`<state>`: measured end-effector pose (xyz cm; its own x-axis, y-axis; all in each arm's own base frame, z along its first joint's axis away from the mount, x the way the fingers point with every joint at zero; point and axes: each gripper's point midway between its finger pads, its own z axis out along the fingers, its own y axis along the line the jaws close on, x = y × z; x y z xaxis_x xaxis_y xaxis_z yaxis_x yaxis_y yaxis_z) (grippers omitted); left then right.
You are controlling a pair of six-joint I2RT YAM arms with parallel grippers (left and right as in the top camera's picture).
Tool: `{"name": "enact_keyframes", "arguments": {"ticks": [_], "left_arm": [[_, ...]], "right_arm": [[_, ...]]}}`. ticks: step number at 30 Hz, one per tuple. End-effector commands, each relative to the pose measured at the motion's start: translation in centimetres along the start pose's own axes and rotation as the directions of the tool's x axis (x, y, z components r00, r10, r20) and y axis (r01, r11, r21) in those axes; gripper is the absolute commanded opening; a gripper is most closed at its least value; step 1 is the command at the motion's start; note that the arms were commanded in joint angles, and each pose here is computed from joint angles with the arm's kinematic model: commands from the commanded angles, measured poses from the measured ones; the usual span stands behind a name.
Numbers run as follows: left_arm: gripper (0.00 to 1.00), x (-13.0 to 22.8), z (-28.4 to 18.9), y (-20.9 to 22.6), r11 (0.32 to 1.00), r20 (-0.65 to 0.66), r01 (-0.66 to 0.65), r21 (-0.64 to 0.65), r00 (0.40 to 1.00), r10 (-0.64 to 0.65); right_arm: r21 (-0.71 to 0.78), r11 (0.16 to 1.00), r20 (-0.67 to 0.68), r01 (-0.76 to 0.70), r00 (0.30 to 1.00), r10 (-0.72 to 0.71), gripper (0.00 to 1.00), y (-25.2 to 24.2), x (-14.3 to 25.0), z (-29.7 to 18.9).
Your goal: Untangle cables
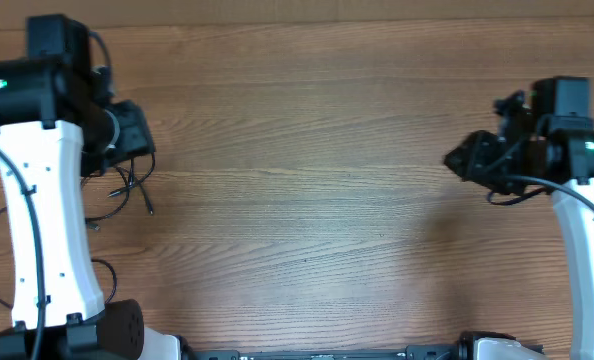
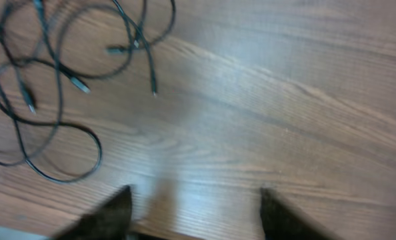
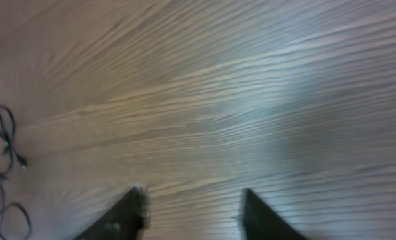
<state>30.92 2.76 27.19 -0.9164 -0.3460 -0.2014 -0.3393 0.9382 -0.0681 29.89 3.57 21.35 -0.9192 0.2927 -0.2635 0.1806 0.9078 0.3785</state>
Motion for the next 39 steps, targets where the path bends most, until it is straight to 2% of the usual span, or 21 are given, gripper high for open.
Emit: {"name": "enact_keyframes", "arguments": {"ticks": [1,2,5,6,7,8,9,11,12,13,15,16,17,20,22,25,26,27,31,32,39], "left_arm": [[0.17,2.0,1.6,-1.8,0.997,-0.076,-0.074,0.004,0.994,0.074],[0.04,2.7,2.1,-2.3,0.996,-0.102,-0.094,0.003,0.99,0.094],[0.04,4.7,3.6,-3.6,0.987,-0.173,-0.161,-0.001,0.972,0.158],[0.04,5.1,3.9,-4.0,0.984,-0.187,-0.179,-0.001,0.967,0.175],[0.04,5.9,4.3,-4.6,0.977,-0.209,-0.211,-0.001,0.956,0.206],[0.04,6.4,4.5,-4.9,0.973,-0.218,-0.229,-0.002,0.95,0.223],[0.04,7.2,4.7,-5.7,0.964,-0.234,-0.266,0.007,0.937,0.26],[0.22,9.0,4.9,-7.1,0.929,-0.264,-0.361,0.078,0.892,0.368],[0.34,9.6,5.0,-7.4,0.922,-0.272,-0.376,0.088,0.881,0.386],[0.43,10.4,5.0,-7.5,0.916,-0.281,-0.392,0.089,0.872,0.401],[0.51,11.0,5.0,-7.3,0.912,-0.287,-0.399,0.09,0.867,0.408],[0.59,11.4,4.9,-7.0,0.913,-0.288,-0.399,0.09,0.867,0.407],[0.62,11.6,4.8,-6.8,0.912,-0.285,-0.4,0.09,0.867,0.408],[0.66,12.5,4.3,-6.1,0.912,-0.274,-0.399,0.088,0.871,0.408],[0.74,13.3,4.0,-5.5,0.913,-0.266,-0.398,0.09,0.874,0.408],[0.81,14.4,3.6,-4.7,0.918,-0.255,-0.387,0.09,0.882,0.397],[0.87,14.8,3.5,-4.5,0.922,-0.251,-0.377,0.087,0.887,0.386],[1.0,15.1,3.4,-4.0,0.93,-0.246,-0.36,0.073,0.897,0.366],[0.99,14.9,2.8,-1.3,0.965,-0.165,-0.252,-0.068,0.957,0.238],[1.0,14.9,2.6,-1.2,0.967,-0.142,-0.248,-0.064,0.961,0.237],[1.0,14.1,-0.5,-1.5,0.973,0.146,-0.227,0.045,0.965,0.218]], "right_arm": [[-0.017,0.996,-0.021,0.086,0.996,-0.086,0.52,1.7,0.0,0.7],[-0.019,0.995,-0.028,0.094,0.995,-0.094,0.52,2.0,0.1,0.9],[-0.027,0.993,-0.046,0.118,0.992,-0.12,0.48,2.7,0.4,1.6],[-0.029,0.992,-0.048,0.123,0.991,-0.124,0.42,2.8,0.4,1.7],[-0.03,0.991,-0.052,0.127,0.99,-0.129,0.15,3.0,0.5,1.8],[-0.03,0.991,-0.053,0.127,0.99,-0.128,0.04,3.0,0.5,1.8],[-0.029,0.993,-0.057,0.118,0.991,-0.12,0.04,3.0,0.6,1.8],[-0.027,0.993,-0.063,0.117,0.991,-0.118,0.04,2.9,0.8,1.8],[-0.027,0.993,-0.066,0.116,0.991,-0.118,0.04,2.9,0.8,1.8],[-0.025,0.993,-0.072,0.115,0.991,-0.116,0.19,2.8,1.0,1.8],[-0.023,0.993,-0.077,0.113,0.99,-0.115,0.62,2.8,1.1,1.8],[-0.023,0.993,-0.077,0.113,0.99,-0.114,0.73,2.8,1.1,1.8],[-0.023,0.993,-0.077,0.113,0.99,-0.115,0.77,2.8,1.1,1.8],[-0.02,0.994,-0.09,0.109,0.99,-0.11,0.81,2.7,1.4,1.8],[-0.005,0.995,-0.118,0.1,0.988,-0.099,0.82,2.3,2.1,1.7],[0.084,0.993,-0.179,0.08,0.982,-0.064,0.86,0.6,3.6,1.4],[0.104,0.992,-0.196,0.078,0.979,-0.057,0.87,0.2,4.0,1.2],[0.119,0.99,-0.215,0.076,0.975,-0.049,0.88,-0.1,4.5,1.1],[0.148,0.987,-0.278,0.067,0.96,-0.023,0.97,-0.8,6.3,0.3],[0.155,0.986,-0.278,0.068,0.96,-0.022,1.0,-0.9,6.6,0.1],[0.142,0.988,-0.121,0.067,0.991,-0.05,1.0,-1.2,7.5,-1.7]]}}
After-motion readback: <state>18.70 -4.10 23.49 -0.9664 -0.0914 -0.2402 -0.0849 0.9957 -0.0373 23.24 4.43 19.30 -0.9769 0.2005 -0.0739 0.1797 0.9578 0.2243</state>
